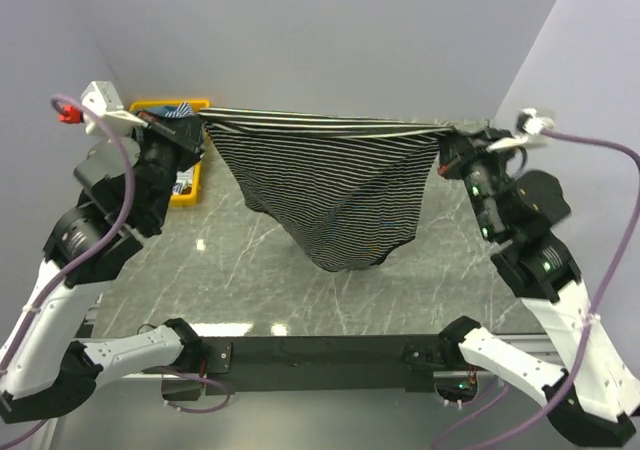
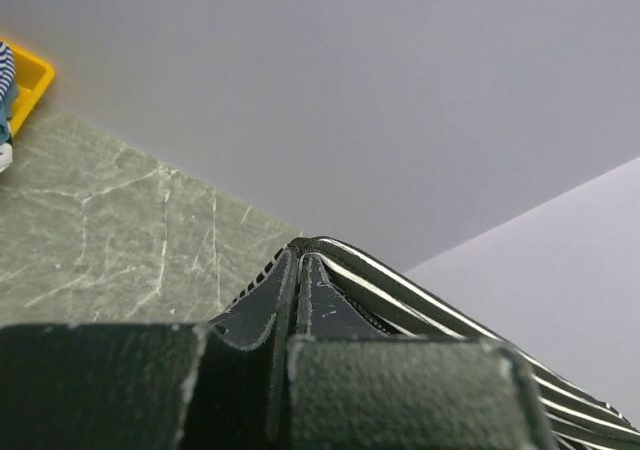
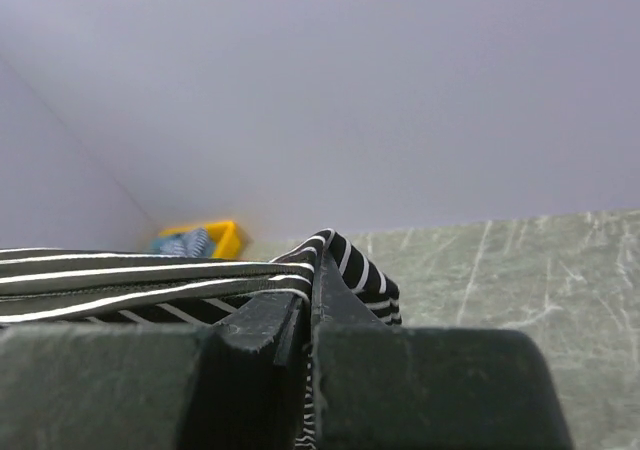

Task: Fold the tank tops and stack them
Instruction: Flatten the tank top out

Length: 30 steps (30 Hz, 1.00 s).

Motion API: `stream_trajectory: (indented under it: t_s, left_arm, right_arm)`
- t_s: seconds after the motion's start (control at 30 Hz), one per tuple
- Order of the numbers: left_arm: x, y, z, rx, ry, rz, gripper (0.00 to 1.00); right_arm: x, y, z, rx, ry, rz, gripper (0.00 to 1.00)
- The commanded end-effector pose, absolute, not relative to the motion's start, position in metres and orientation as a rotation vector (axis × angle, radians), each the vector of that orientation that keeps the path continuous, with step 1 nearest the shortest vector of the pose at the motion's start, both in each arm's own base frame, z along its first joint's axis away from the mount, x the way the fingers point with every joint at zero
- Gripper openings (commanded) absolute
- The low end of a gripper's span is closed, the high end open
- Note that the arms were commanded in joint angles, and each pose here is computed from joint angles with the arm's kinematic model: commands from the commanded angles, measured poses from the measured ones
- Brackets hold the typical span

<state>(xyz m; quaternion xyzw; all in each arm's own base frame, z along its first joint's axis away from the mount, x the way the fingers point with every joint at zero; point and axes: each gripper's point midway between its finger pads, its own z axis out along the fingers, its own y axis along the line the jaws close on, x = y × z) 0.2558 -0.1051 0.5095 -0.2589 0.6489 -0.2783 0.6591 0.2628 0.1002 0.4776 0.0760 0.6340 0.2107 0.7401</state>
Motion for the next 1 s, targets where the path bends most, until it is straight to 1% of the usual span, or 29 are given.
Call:
stream_trajectory:
  t_s: [0.0,0.1,0.13,0.17,0.2,0.23,0.27,0.3,0.37,0.4,0.43,0.47,0.5,0.57,0.6,0.63,0.67,0.7,0.73,0.77,0.8,0.83,0.87,0.9,0.93,0.97]
  left_arm:
    - [0.278,-0.103,0.518,-0.633,1.406,-0.578,0.01]
    - [0.315,-0.119,0.522,-0.589,1.404,-0.588,0.01]
    - [0.327,-0.124,0.521,-0.567,1.41,-0.604,0.01]
    - [0.351,-0.134,0.512,-0.546,1.436,-0.606,0.01]
    - [0.366,-0.136,0.524,-0.501,1.401,-0.671,0.01]
    - [0.379,-0.138,0.527,-0.473,1.387,-0.692,0.01]
    - [0.408,-0.146,0.513,-0.459,1.42,-0.697,0.01]
    - [0.422,-0.131,0.529,-0.455,1.375,-0.708,0.0]
    - [0.45,-0.142,0.553,-0.366,1.333,-0.81,0.0]
    - [0.463,-0.131,0.561,-0.359,1.31,-0.81,0.01]
    - [0.488,-0.138,0.548,-0.323,1.357,-0.838,0.01]
    - [0.494,-0.137,0.558,-0.305,1.345,-0.854,0.01]
    - [0.481,-0.125,0.608,-0.264,1.234,-0.866,0.01]
    - [0.482,-0.126,0.63,-0.211,1.19,-0.911,0.01]
    - [0.485,-0.115,0.632,-0.213,1.18,-0.917,0.0]
    - [0.475,-0.11,0.644,-0.202,1.144,-0.936,0.0]
    - [0.48,-0.108,0.635,-0.215,1.151,-0.971,0.01]
    - [0.479,-0.101,0.632,-0.227,1.15,-0.962,0.01]
    - [0.464,-0.1,0.639,-0.221,1.134,-0.963,0.01]
    - [0.476,-0.099,0.612,-0.25,1.193,-0.948,0.01]
    - [0.476,-0.1,0.602,-0.258,1.218,-0.952,0.01]
    - [0.464,-0.1,0.601,-0.264,1.221,-0.964,0.01]
    - [0.478,-0.102,0.559,-0.306,1.299,-0.973,0.01]
    - [0.476,-0.104,0.54,-0.332,1.335,-0.989,0.01]
    - [0.458,-0.104,0.541,-0.328,1.312,-1.015,0.0]
    - [0.466,-0.108,0.474,-0.431,1.434,-1.053,0.01]
  right_arm:
    - [0.29,0.102,0.47,0.124,1.456,0.322,0.0]
    - [0.327,0.111,0.461,0.104,1.505,0.247,0.0]
    - [0.339,0.105,0.46,0.121,1.509,0.216,0.0]
    - [0.358,0.109,0.457,0.121,1.528,0.201,0.0]
    - [0.369,0.113,0.461,0.108,1.516,0.226,0.0]
    - [0.382,0.104,0.463,0.126,1.511,0.212,0.0]
    - [0.401,0.107,0.47,0.132,1.497,0.212,0.0]
    - [0.41,0.106,0.475,0.132,1.488,0.21,0.0]
    - [0.437,0.102,0.493,0.14,1.464,0.198,0.0]
    - [0.444,0.1,0.502,0.143,1.447,0.19,0.0]
    - [0.454,0.1,0.525,0.149,1.402,0.192,0.0]
    - [0.458,0.098,0.537,0.148,1.38,0.19,0.0]
    - [0.462,0.091,0.545,0.151,1.371,0.172,0.0]
    - [0.464,0.086,0.578,0.153,1.303,0.166,0.0]
    - [0.463,0.084,0.588,0.155,1.282,0.162,0.0]
    - [0.465,0.082,0.594,0.155,1.268,0.157,0.0]
    - [0.458,0.08,0.607,0.155,1.239,0.159,0.0]
    - [0.458,0.079,0.608,0.156,1.238,0.155,0.0]
    - [0.458,0.078,0.601,0.157,1.254,0.15,0.0]
    - [0.457,0.078,0.596,0.162,1.26,0.156,0.0]
    - [0.457,0.079,0.588,0.164,1.274,0.161,0.0]
    - [0.457,0.08,0.557,0.164,1.335,0.157,0.0]
    - [0.456,0.08,0.548,0.177,1.334,0.178,0.0]
    - [0.453,0.082,0.532,0.178,1.359,0.19,0.0]
    - [0.449,0.081,0.489,0.183,1.436,0.182,0.0]
    - [0.445,0.081,0.471,0.213,1.453,0.207,0.0]
